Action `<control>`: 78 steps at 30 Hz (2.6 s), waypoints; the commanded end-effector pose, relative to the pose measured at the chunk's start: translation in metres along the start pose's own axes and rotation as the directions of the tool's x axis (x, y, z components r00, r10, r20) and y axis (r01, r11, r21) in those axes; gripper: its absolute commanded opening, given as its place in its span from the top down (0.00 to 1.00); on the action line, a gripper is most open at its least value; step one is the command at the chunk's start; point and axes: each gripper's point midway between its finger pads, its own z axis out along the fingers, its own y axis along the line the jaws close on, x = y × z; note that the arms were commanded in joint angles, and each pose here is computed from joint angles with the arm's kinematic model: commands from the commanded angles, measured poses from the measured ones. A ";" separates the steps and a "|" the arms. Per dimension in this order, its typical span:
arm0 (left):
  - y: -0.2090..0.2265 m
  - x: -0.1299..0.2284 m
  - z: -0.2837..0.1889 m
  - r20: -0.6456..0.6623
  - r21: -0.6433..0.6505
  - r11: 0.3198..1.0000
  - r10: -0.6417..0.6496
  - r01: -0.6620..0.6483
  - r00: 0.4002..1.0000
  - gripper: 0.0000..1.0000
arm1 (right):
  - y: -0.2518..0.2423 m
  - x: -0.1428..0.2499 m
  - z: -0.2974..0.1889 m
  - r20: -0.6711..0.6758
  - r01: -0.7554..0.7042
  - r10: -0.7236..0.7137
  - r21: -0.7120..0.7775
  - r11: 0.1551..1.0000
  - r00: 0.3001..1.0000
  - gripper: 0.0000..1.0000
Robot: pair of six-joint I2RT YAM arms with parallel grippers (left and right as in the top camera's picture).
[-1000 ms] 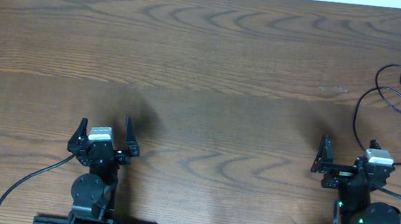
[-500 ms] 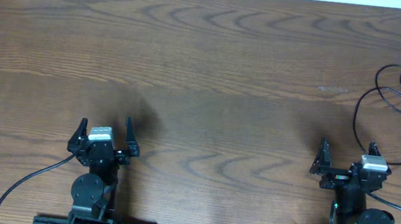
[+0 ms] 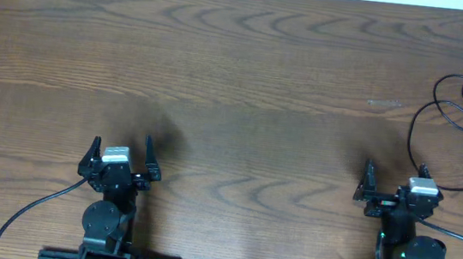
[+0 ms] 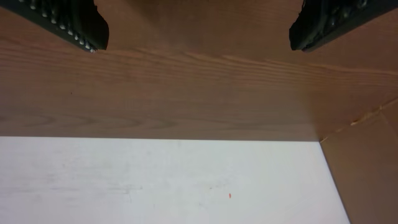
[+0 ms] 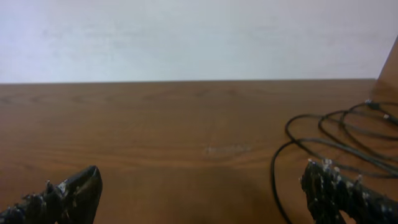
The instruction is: Untangle cables
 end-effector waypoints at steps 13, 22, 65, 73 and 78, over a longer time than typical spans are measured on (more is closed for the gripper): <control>0.003 0.017 0.000 -0.055 -0.016 0.999 0.028 -0.029 0.998 0.02 | 0.001 0.008 0.002 -0.003 0.084 -0.084 -0.010 0.996 0.996 0.01; 0.003 0.017 0.000 -0.055 -0.016 0.999 0.028 -0.029 0.998 0.02 | 0.002 0.009 0.002 -0.004 0.080 -0.080 -0.014 0.997 0.997 0.01; 0.003 0.017 0.000 -0.055 -0.016 0.999 0.028 -0.029 0.998 0.02 | 0.002 0.009 0.002 -0.004 0.072 -0.072 -0.014 0.997 0.997 0.01; 0.003 0.017 0.000 -0.055 -0.016 0.999 0.028 -0.029 0.998 0.02 | 0.002 0.009 0.002 -0.004 0.072 -0.072 -0.014 0.997 0.997 0.01; 0.003 0.017 0.000 -0.055 -0.016 0.999 0.028 -0.029 0.998 0.02 | 0.002 0.009 0.002 -0.004 0.072 -0.072 -0.014 0.997 0.997 0.01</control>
